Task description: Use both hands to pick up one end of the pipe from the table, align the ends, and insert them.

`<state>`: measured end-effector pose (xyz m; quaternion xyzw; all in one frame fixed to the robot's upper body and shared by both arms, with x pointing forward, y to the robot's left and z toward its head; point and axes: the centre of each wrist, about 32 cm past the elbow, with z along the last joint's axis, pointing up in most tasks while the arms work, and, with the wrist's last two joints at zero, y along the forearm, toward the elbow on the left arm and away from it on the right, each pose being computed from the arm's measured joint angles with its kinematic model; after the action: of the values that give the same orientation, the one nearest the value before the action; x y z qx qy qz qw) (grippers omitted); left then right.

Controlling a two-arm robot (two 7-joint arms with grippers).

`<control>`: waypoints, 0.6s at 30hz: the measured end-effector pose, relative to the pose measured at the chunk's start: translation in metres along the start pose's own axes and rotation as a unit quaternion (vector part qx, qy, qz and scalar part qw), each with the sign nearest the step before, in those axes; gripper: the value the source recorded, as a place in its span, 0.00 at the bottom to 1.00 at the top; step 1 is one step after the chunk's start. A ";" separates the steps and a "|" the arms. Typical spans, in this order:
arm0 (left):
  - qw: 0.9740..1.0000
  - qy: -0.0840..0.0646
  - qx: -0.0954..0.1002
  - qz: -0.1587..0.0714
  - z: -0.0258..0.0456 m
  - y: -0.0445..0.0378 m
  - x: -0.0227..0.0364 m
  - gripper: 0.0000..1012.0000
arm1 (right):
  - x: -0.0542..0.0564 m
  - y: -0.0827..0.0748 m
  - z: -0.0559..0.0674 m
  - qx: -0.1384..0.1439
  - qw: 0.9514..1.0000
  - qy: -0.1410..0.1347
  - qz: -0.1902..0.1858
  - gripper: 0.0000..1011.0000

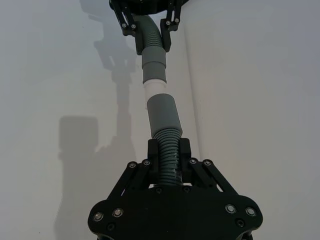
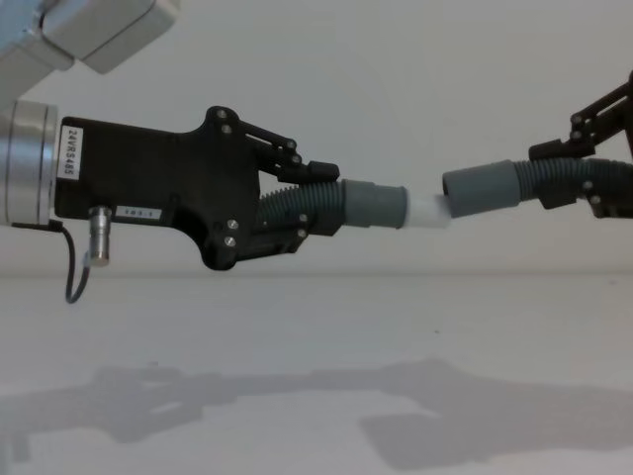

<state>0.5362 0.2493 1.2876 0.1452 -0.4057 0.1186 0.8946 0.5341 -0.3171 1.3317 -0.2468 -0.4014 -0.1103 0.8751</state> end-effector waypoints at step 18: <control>1.000 0.000 0.000 0.000 0.0000 0.0000 0.0000 0.30 | 0.001 0.000 -0.001 0.002 1.000 -0.002 0.002 0.21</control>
<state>0.5362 0.2493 1.2876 0.1452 -0.4056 0.1187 0.8946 0.5353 -0.3178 1.3316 -0.2462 -0.4026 -0.1078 0.8750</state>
